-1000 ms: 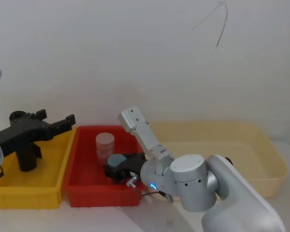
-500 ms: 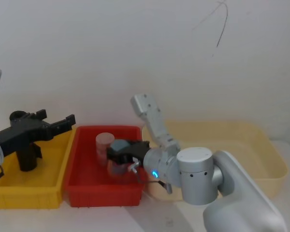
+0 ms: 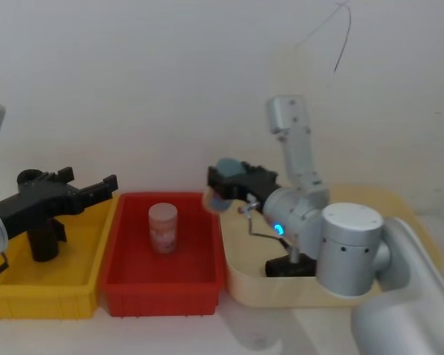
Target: Pick up the garbage bag with the one hand and transfer it to the other hand.
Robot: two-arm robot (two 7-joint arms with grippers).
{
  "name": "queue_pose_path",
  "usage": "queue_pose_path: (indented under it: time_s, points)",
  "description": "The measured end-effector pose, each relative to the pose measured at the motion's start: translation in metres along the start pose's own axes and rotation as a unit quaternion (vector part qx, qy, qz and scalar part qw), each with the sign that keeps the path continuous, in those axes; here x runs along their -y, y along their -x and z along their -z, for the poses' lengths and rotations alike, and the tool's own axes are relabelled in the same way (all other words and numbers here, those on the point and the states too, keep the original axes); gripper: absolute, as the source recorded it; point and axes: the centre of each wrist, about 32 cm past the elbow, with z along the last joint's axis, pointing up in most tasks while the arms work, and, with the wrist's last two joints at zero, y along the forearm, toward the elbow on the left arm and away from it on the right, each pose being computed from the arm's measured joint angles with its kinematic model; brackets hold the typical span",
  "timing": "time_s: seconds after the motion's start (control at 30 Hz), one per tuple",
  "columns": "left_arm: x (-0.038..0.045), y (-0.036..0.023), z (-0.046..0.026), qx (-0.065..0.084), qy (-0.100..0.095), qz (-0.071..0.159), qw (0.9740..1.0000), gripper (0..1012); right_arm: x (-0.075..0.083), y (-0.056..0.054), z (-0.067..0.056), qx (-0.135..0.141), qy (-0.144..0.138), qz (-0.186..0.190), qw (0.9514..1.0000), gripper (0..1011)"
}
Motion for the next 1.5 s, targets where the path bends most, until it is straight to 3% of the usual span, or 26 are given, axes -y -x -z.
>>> queue_pose_path:
  time_s: [0.2, 0.37, 0.53, 0.73, 0.77, 1.1, 1.5]
  points:
    - [0.0, 0.0, 0.0, 0.0, 0.0, 0.0, 1.0, 1001, 0.014, -0.019, -0.004, -0.015, -0.032, 0.041, 0.9985, 666]
    - [0.0, 0.0, 0.0, 0.0, 0.0, 0.0, 1.0, 1001, 0.027, -0.04, 0.001, -0.028, -0.054, 0.08, 0.9949, 667]
    - [0.0, 0.0, -0.0001, 0.0, 0.0, 0.0, 1.0, 1001, 0.037, -0.059, 0.012, -0.036, -0.073, 0.114, 0.9902, 793]
    - [0.0, 0.0, 0.0, 0.0, 0.0, 0.0, 1.0, 1001, 0.047, -0.071, 0.024, -0.031, -0.096, 0.129, 0.9866, 954]
    - [0.0, 0.0, 0.0, 0.0, 0.0, 0.0, 1.0, 1001, 0.048, -0.072, 0.026, -0.03, -0.1, 0.128, 0.9864, 996]
    - [0.0, 0.0, -0.0001, 0.0, 0.0, 0.0, 1.0, 1001, 0.062, -0.074, 0.041, -0.011, -0.12, 0.103, 0.9873, 1000]
    - [0.0, 0.0, -0.0001, 0.0, 0.0, 0.0, 1.0, 1001, 0.079, -0.059, 0.059, 0.016, -0.128, 0.024, 0.9913, 1000]
